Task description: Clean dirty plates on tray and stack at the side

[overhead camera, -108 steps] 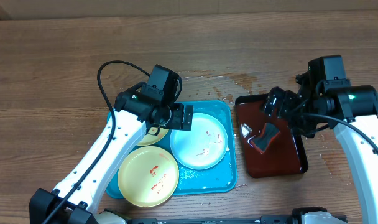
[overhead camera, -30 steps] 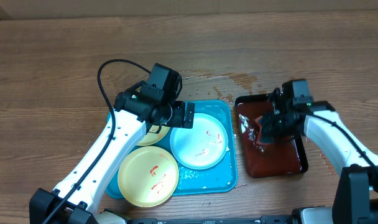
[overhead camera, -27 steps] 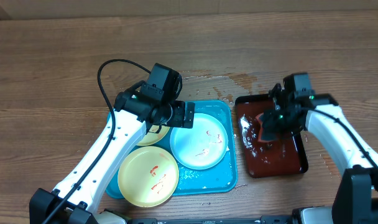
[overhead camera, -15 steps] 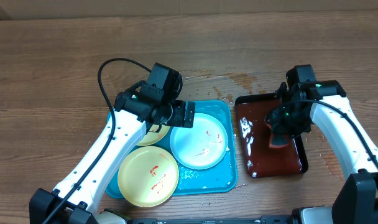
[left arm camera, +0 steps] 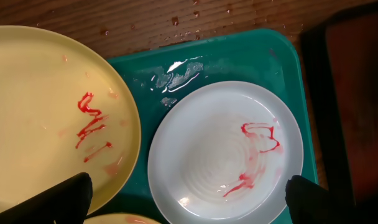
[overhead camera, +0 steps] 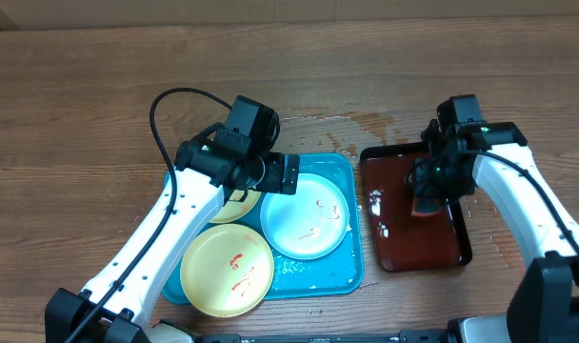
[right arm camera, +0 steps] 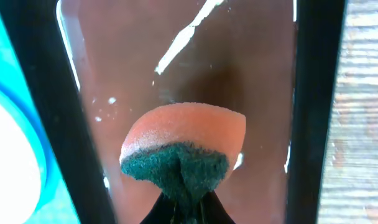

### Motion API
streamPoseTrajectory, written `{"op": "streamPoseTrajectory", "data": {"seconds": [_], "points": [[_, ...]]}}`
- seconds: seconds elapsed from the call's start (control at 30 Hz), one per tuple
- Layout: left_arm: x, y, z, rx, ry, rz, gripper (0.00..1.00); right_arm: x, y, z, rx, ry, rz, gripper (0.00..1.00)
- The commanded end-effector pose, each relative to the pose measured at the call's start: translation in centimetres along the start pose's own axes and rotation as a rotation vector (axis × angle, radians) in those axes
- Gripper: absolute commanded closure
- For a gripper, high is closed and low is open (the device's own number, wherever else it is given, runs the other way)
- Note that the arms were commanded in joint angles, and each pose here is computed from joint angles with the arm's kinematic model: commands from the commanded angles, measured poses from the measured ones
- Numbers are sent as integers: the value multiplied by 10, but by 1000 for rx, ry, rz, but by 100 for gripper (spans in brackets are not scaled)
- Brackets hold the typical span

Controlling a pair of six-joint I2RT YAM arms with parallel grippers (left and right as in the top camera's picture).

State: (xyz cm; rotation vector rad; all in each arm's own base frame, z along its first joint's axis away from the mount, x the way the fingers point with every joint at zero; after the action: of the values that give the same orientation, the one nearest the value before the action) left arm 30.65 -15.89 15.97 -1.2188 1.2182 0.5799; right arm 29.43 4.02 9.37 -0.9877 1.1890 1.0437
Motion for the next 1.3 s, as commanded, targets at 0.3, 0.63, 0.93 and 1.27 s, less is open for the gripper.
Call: {"op": "streamPoseTrajectory", "data": {"seconds": [0.3,0.63,0.93,1.27], "points": [[-3,-7,-3,25,7,-18,0,48,2,-3,65,31,113,63],[-3,-7,-3,26,6,-20,0,43,8,-1,122,25,149,0],[-3,-7,-3,26,5,-21,0,2,2,18,469,-14,194,0],[-3,-7,-3,25,5,-19,0,3,5,23,439,-51,217,0]]}}
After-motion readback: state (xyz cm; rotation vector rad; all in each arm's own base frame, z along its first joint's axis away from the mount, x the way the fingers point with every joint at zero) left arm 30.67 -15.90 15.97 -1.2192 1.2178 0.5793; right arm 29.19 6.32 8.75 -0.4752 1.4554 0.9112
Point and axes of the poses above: each gripper's point midway between its finger pads, its own x axis out along the fingers, its own z axis along the line the jaws close on, y = z × x, the point moved 2 cm from there along -x, back along the fingers, and after that the axes turned 13 degrees about x, right-handed, at the moved point
